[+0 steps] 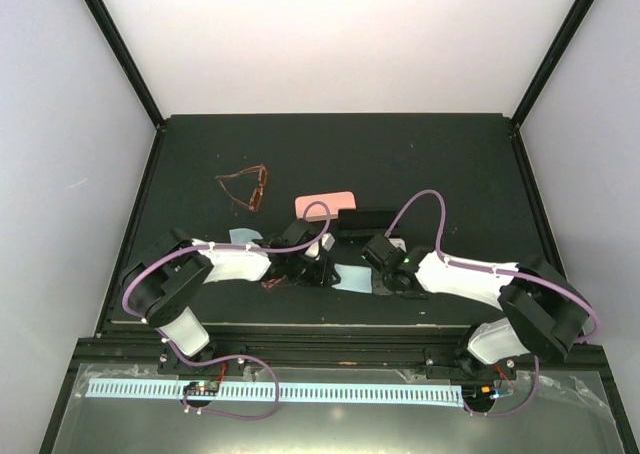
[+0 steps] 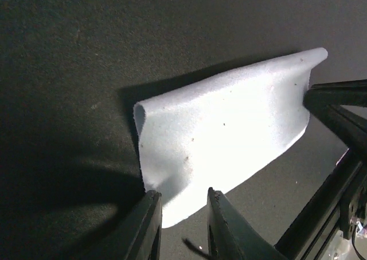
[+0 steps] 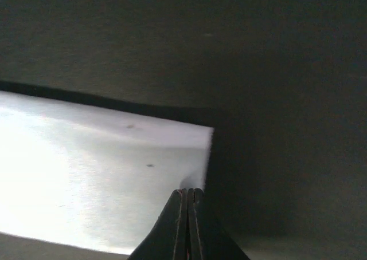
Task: Organize the sunglasses
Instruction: Adjust the glasses cleaning cloth at the center of the board.
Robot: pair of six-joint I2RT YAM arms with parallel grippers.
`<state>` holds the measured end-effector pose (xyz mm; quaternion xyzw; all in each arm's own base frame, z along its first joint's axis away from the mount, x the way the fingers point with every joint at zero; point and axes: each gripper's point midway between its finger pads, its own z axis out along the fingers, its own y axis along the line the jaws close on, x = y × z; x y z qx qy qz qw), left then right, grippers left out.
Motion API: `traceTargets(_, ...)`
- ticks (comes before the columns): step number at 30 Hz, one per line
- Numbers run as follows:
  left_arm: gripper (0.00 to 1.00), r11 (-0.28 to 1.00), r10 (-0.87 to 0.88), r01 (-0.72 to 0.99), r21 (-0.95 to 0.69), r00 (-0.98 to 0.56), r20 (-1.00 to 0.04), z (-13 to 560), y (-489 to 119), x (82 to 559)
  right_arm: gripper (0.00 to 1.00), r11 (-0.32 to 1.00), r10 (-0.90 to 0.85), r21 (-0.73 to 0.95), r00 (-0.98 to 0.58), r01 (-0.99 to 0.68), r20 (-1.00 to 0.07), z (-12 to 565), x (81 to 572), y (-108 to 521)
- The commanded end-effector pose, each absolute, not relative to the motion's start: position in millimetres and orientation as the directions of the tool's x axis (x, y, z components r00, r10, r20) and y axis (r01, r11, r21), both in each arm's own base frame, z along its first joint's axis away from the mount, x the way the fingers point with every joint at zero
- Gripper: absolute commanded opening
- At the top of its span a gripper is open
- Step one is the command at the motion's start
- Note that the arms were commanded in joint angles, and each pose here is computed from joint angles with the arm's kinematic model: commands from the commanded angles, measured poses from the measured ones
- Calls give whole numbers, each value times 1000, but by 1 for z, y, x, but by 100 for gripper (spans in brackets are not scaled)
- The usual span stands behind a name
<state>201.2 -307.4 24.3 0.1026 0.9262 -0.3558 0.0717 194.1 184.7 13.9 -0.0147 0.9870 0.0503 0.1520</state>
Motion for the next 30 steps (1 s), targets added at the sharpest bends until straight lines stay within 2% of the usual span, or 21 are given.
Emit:
traceTargets(1, 24, 727, 157, 275, -629, -959, -238, 35, -312, 206, 4, 998, -25, -64, -937, -3, -348, 24, 203, 156)
traceTargets(7, 27, 618, 189, 365, -696, -929, -319, 74, -333, 207, 9, 993, -30, 97, -924, -72, -380, 44, 211, 190)
traceTargets(16, 20, 671, 176, 348, -655, -932, -316, 54, -342, 227, 9, 974, -20, 202, -924, -105, -382, 34, 222, 220)
traceTargets(20, 19, 726, 156, 317, -610, -940, -303, 37, -336, 235, 9, 986, -18, 144, -915, -83, -404, 26, 229, 212)
traceTargets(24, 20, 775, 152, 280, -567, -953, -262, 20, -326, 234, 9, 996, -19, 72, -926, -49, -376, 10, 224, 193)
traceTargets(26, 19, 811, 144, 260, -524, -957, -251, 13, -316, 233, 9, 1000, 12, 28, -929, 2, -371, 6, 222, 177)
traceTargets(30, 19, 848, 139, 256, -464, -953, -270, 13, -302, 236, 12, 983, 50, -141, -901, 121, -431, 21, 223, 133)
